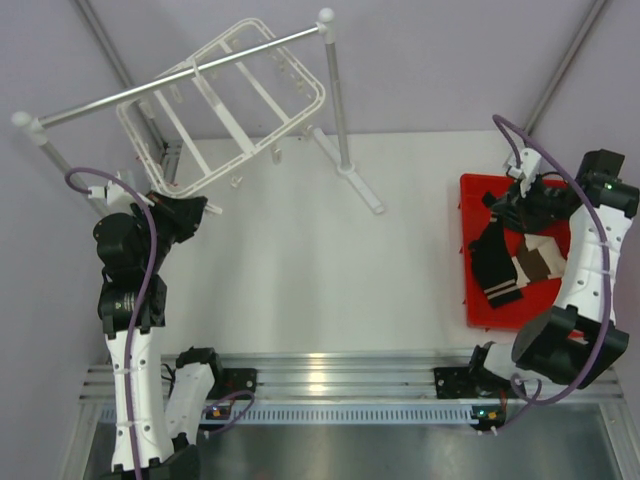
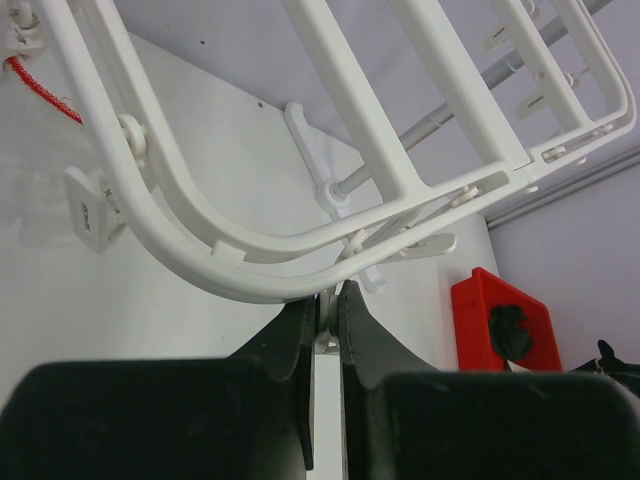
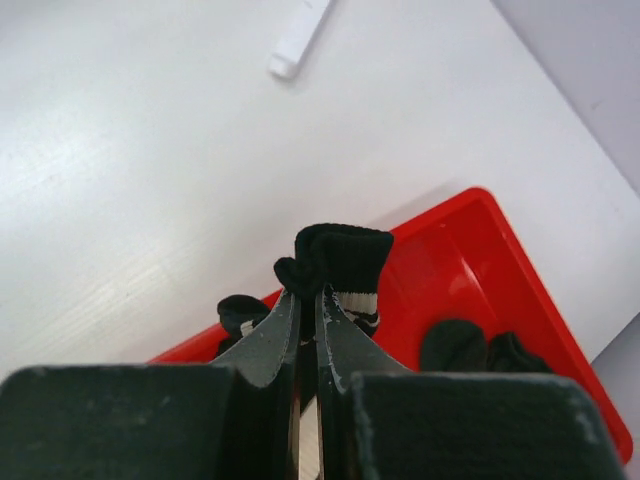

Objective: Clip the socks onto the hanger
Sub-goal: Pick up the sock from the bin, then clamp the sock onto the hanger, then open the clamp at the hanger.

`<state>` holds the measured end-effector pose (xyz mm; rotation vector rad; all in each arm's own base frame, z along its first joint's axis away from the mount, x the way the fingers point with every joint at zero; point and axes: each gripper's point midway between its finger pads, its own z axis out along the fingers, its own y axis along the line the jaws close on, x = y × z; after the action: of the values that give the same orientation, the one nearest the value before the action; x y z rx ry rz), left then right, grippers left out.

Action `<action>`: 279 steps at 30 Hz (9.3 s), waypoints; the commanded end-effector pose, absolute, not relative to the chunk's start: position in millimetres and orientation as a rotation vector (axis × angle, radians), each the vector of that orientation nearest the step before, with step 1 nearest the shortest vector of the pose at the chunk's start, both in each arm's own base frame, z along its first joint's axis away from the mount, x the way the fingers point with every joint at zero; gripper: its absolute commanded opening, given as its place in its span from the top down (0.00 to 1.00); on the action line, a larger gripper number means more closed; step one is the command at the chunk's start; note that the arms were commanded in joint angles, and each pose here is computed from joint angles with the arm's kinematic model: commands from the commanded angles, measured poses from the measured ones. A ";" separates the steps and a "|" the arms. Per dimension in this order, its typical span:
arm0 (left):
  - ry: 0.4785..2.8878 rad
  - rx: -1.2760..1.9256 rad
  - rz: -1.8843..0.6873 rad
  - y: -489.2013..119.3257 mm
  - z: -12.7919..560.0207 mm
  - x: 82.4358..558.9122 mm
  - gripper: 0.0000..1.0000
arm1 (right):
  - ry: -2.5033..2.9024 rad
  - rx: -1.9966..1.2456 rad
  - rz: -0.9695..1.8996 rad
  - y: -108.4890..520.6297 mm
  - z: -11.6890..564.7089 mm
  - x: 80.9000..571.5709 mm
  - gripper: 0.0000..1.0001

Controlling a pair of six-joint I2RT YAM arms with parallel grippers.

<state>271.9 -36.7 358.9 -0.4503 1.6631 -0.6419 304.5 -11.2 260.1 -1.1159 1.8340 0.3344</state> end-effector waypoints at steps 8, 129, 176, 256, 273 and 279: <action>1.654 -0.409 -0.685 -44.9 367.4 268.7 1.00 | 1.469 -1.051 0.409 73.6 365.0 301.6 1.00; 1.627 -0.205 -0.863 -85.1 375.3 220.4 0.45 | 0.924 -1.144 0.716 479.5 385.5 257.0 1.00; 1.458 -0.140 -0.702 -64.1 394.7 247.6 0.54 | 0.955 -1.163 0.751 455.5 382.4 268.4 1.00; 1.577 -0.118 -0.703 -68.6 383.2 246.6 1.00 | 0.943 -1.214 0.659 539.3 372.7 244.1 0.64; 1.510 -0.312 -0.762 -62.7 395.8 225.6 0.46 | 0.973 -1.139 0.768 532.9 385.8 239.6 1.00; 1.573 -0.394 -0.744 -57.1 381.0 225.4 0.46 | 0.972 -1.128 0.814 529.2 391.4 236.1 1.00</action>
<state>226.0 -61.7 379.7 -0.3381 1.5632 -0.7536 247.2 538.1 338.1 -1.2146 1.0707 0.7438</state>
